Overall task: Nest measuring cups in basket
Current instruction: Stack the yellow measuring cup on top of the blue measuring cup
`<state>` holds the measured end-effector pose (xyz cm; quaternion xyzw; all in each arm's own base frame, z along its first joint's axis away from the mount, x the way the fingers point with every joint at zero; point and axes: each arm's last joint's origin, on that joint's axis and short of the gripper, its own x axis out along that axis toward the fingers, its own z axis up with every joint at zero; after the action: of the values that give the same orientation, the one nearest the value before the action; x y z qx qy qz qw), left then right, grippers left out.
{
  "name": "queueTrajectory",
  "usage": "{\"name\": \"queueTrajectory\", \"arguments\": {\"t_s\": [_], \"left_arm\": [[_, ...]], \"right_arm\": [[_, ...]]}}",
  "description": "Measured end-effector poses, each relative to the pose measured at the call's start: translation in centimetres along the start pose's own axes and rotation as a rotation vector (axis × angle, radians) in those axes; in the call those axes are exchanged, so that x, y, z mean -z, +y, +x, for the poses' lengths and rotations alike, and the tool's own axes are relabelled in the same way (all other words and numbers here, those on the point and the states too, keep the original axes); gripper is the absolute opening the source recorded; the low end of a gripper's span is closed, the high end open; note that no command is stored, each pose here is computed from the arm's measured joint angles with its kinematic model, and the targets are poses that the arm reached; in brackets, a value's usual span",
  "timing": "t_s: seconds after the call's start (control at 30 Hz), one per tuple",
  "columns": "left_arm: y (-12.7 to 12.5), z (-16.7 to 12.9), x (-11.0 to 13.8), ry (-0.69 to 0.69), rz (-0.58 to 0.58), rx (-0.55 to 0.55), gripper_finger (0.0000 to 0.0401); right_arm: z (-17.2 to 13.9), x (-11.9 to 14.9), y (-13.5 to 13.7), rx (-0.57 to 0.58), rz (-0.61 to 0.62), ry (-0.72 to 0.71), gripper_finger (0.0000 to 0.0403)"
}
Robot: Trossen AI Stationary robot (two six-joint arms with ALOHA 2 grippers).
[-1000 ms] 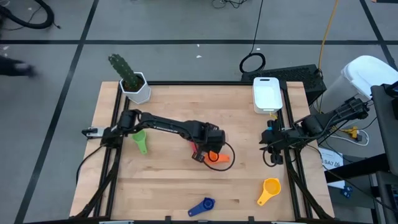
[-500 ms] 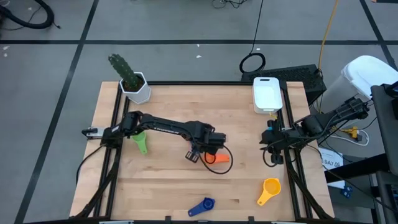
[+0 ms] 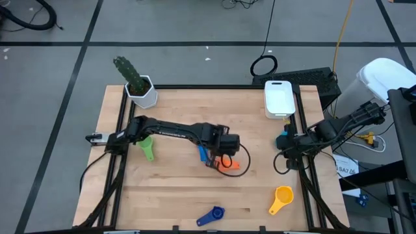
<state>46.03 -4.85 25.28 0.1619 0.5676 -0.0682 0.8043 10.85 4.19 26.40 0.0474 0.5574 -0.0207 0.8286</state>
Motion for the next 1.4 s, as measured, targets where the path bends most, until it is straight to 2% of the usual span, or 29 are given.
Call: {"name": "queueTrajectory", "arguments": {"t_s": [0.13,0.3,0.47,0.67,0.8,1.03,1.23,1.4], "left_arm": [[-2.3,-0.3,-1.6,-0.117,-0.025,0.025,0.0026],[-4.5,-1.3,-2.3,-0.159,-0.134,-0.076,0.0026],[-6.1,-5.6,-2.2,-0.245,-0.213,-0.218,0.0026],[-7.7,-10.6,-1.6,-0.358,-0.263,-0.276,0.0026],[-9.2,-12.9,-1.0,-0.4,-0.282,-0.311,0.0026],[-11.6,-13.0,-0.2,-0.356,-0.316,-0.359,0.0026],[-13.3,-12.8,0.5,-0.351,-0.346,-0.418,0.0026],[-14.2,-13.1,0.6,-0.365,-0.374,-0.409,0.0026]], "right_arm": [[-0.1,0.7,0.4,-0.101,-0.027,0.102,0.0118],[0.2,1.1,1.9,-0.202,-0.062,0.208,0.0118],[1.5,1.2,4.1,-0.184,-0.106,0.308,0.0118],[3.9,0.9,6.9,-0.144,-0.122,0.393,0.0118],[4.9,0.9,8.0,-0.128,-0.106,0.406,0.0118],[6.2,0.5,9.9,-0.174,-0.079,0.365,0.0118],[7.2,0.6,10.6,-0.145,-0.074,0.4,0.0118],[7.7,0.6,10.8,-0.138,-0.065,0.405,0.0118]]}}
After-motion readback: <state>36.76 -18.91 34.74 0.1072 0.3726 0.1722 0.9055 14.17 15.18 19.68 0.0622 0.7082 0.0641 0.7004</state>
